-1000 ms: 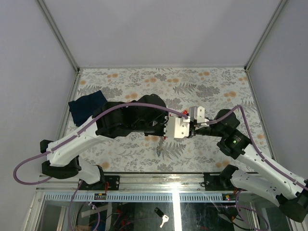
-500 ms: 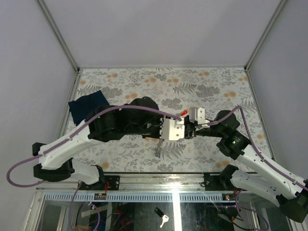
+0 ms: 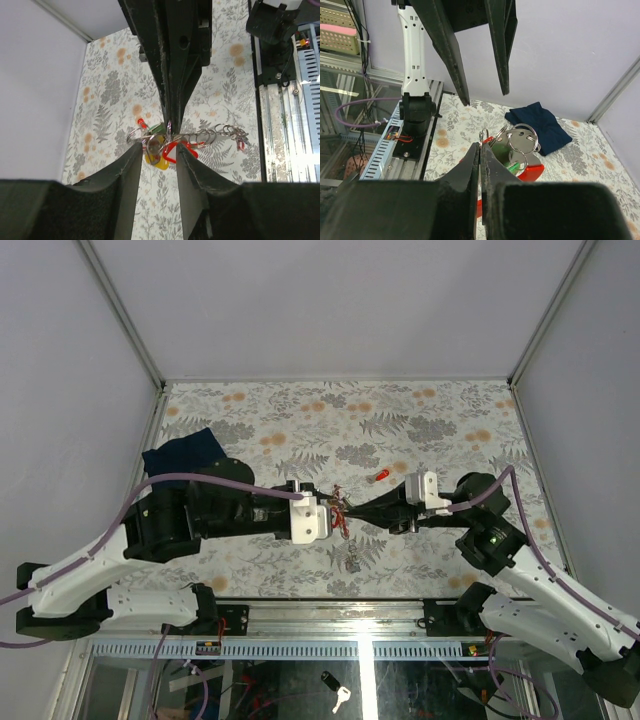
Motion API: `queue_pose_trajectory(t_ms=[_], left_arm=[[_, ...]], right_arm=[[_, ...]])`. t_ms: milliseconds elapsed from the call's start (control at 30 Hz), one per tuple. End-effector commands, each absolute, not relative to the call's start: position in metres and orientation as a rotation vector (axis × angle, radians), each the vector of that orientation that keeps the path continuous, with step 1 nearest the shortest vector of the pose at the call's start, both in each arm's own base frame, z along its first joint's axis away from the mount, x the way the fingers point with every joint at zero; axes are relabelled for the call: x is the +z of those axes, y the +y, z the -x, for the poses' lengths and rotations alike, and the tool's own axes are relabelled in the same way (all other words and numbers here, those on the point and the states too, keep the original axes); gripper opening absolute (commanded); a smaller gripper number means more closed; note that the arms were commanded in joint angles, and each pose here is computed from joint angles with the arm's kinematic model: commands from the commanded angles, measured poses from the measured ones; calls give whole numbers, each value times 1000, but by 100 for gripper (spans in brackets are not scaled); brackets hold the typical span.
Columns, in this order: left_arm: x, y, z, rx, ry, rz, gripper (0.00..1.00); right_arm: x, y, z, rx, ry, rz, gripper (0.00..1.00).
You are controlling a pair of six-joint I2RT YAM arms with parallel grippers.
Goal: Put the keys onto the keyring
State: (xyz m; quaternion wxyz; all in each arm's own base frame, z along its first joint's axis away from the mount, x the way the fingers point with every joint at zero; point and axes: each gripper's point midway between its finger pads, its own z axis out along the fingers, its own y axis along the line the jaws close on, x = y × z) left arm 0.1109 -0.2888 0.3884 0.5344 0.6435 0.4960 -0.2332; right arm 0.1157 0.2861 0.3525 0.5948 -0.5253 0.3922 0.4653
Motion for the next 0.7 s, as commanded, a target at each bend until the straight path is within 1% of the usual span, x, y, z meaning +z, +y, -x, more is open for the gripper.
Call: queue_pose_trajectory(t_ms=[0,100,200,667], left_arm=[[402,-307,-103,-645,1106,-1499,32],[400,-309,-99,-667,1098,-1515,28],[399,-309,-96,-680,1092,-1527,27],[389,-309,-100,-657,1129,-1540,29]], right_arm=[[408,277,-98,1070,708,1183,0],[412,276,-97,1069,693,1176,0],[415,275,-96,1066,684,1170,0],[422,270,-88,1076,648,1169,0]])
